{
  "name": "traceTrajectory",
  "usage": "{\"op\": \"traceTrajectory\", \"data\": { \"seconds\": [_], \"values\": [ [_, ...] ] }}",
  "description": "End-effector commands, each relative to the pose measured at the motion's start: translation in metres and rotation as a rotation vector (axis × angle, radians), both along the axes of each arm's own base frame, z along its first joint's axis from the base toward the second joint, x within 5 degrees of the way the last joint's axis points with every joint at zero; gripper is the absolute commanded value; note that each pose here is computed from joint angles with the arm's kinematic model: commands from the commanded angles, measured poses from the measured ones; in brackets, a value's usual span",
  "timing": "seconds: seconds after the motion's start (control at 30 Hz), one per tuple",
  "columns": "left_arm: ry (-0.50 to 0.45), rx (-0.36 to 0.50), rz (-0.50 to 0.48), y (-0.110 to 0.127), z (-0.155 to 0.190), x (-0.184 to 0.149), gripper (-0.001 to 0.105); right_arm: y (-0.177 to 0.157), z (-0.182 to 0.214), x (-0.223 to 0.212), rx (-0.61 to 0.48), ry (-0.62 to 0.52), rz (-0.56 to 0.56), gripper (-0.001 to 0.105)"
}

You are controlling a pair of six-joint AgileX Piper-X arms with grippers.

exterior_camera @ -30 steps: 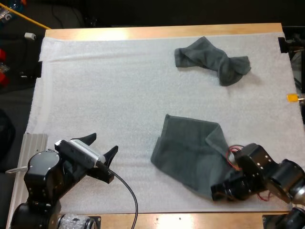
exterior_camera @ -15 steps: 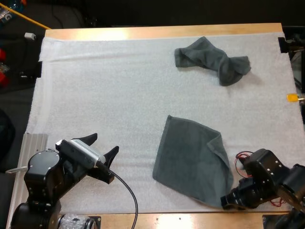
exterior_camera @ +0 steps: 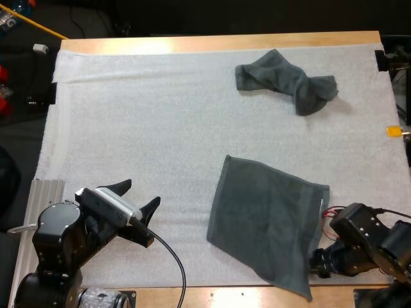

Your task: Pick towel from pile, fold and stack

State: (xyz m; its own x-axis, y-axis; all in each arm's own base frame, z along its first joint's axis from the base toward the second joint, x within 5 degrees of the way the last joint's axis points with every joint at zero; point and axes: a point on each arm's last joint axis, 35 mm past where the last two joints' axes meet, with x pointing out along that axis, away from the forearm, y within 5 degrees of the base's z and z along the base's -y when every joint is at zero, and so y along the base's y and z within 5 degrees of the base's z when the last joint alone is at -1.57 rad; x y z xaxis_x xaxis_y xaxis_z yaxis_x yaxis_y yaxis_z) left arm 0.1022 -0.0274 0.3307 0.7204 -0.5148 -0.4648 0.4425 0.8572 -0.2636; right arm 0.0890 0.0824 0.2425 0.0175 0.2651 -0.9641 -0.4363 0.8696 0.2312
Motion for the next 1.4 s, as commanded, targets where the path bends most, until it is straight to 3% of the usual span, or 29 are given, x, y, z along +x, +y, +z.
{"op": "traceTrajectory", "data": {
  "seconds": [0.0, 0.1, 0.4, 0.6, 1.0, 1.2, 1.37],
  "values": [
    [-0.008, -0.008, -0.017, -0.001, 0.002, 0.0, 0.064, -0.001, 0.002, 0.0, -0.023, -0.016, -0.019, 0.063],
    [-0.008, -0.008, -0.017, -0.001, 0.002, 0.0, 0.064, -0.002, 0.003, 0.008, -0.105, -0.142, -0.109, 0.063],
    [-0.011, -0.008, -0.017, -0.001, 0.003, 0.0, 0.064, 0.013, 0.003, 0.035, -0.08, -0.34, -0.263, 0.062],
    [-0.011, -0.008, -0.017, -0.001, 0.003, 0.0, 0.064, 0.023, -0.016, 0.064, -0.126, -0.343, -0.32, 0.062],
    [-0.008, -0.011, -0.022, -0.001, 0.002, 0.0, 0.064, -0.015, -0.049, 0.122, -0.072, -0.253, -0.479, 0.061],
    [-0.004, -0.045, -0.081, -0.003, 0.003, -0.001, 0.064, -0.025, -0.069, 0.142, -0.003, -0.202, -0.499, 0.056],
    [0.005, -0.048, -0.087, -0.003, 0.002, -0.002, 0.064, -0.023, -0.086, 0.149, -0.018, -0.174, -0.499, 0.056]
  ]
}}
